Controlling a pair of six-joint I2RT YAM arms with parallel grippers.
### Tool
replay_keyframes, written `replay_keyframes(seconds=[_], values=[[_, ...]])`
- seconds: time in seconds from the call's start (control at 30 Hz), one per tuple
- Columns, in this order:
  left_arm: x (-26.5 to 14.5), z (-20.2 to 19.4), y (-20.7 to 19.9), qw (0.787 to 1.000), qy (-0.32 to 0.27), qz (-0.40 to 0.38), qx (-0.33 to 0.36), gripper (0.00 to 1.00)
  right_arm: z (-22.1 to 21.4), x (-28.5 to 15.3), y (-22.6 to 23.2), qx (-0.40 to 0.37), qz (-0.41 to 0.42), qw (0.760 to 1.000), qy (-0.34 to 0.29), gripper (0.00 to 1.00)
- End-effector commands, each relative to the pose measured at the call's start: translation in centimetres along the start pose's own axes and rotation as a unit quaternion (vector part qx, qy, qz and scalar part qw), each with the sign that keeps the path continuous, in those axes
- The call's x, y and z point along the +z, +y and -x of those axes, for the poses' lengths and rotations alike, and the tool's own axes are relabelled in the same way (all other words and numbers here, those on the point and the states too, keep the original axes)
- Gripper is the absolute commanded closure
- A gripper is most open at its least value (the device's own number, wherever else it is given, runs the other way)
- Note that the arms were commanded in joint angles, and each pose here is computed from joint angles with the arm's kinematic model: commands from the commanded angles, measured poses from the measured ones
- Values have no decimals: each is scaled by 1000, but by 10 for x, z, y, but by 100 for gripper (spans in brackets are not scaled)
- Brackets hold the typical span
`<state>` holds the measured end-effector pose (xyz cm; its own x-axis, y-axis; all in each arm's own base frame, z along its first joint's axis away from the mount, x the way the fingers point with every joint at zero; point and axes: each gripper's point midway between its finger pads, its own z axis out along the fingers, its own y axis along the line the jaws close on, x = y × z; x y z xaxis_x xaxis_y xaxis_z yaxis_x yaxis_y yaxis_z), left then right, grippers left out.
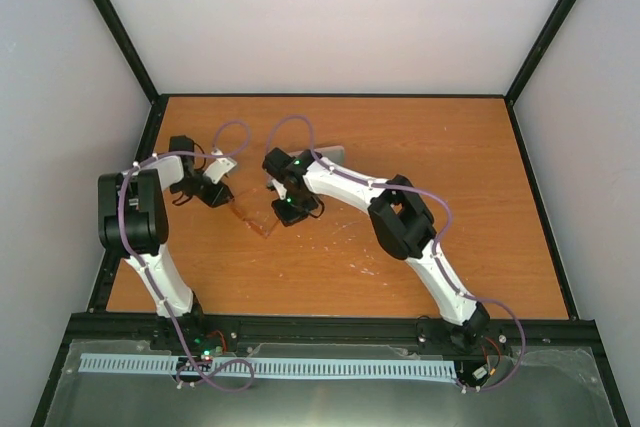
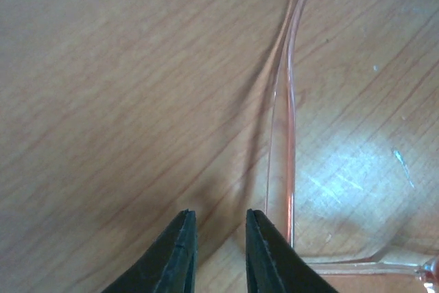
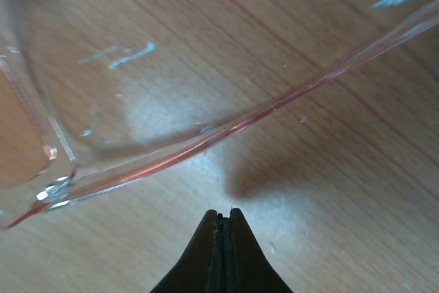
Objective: Organize the sunglasses
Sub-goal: Adjust the sunglasses at the center of the board.
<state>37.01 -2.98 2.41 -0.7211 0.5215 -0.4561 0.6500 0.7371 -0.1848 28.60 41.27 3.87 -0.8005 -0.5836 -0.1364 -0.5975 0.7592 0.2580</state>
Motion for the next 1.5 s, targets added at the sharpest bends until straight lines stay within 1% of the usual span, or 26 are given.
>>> replay_keyframes(seconds=[0.0,0.17,0.33,0.5,0.6,0.7,0.73,0.77,0.8,0.87,0.93,0.97,1.03,1.07,1.13,1.23,1.33,1.47], values=[[-2,-9,-19,1000,7,-18,6,79,-8,14,-4,20,-9,999,38,97],[-1,-19,-48,999,15,-47,1,83,-8,22,-9,22,-18,999,40,97],[-6,-27,-74,997,16,-72,-9,84,12,22,-10,26,-17,999,15,97],[-16,-36,-91,996,21,-86,-16,85,31,19,-12,26,-22,999,-6,96],[-23,-42,-106,994,21,-105,-20,85,38,18,-19,32,-29,999,-16,96],[-29,-48,-116,994,18,-105,-24,85,40,3,-33,52,-64,996,-27,96],[-30,-49,-115,995,20,-96,-26,85,38,-6,-39,58,-81,995,-32,93],[-30,-50,-111,996,19,-81,-26,85,38,-21,-40,63,-91,993,-44,89],[-31,-49,-105,998,18,-62,-26,84,30,-31,-41,67,-97,992,-44,82],[-35,-41,-91,999,8,-30,-25,83,22,-58,-24,59,-66,994,-59,64],[-40,-28,-75,1000,-5,-5,-28,82,14,-80,8,3,-24,996,-85,55],[-43,-21,-63,999,-13,7,-32,83,7,-87,26,-37,-6,995,-95,53],[-52,-9,-38,998,-33,28,-47,82,-8,-95,53,-113,20,988,-104,52],[-59,-4,-22,996,-44,40,-59,82,-18,-90,64,-151,38,983,-95,52],[-72,2,9,993,-62,58,-80,81,-32,-80,76,-193,64,976,-73,52],[-94,8,52,987,-87,73,-111,81,-40,-67,91,-242,86,965,-49,51],[-110,5,83,982,-103,80,-140,80,-43,-52,101,-286,71,955,-30,50],[-123,0,108,978,-113,91,-152,80,-40,-25,94,-317,35,948,-1,50]])
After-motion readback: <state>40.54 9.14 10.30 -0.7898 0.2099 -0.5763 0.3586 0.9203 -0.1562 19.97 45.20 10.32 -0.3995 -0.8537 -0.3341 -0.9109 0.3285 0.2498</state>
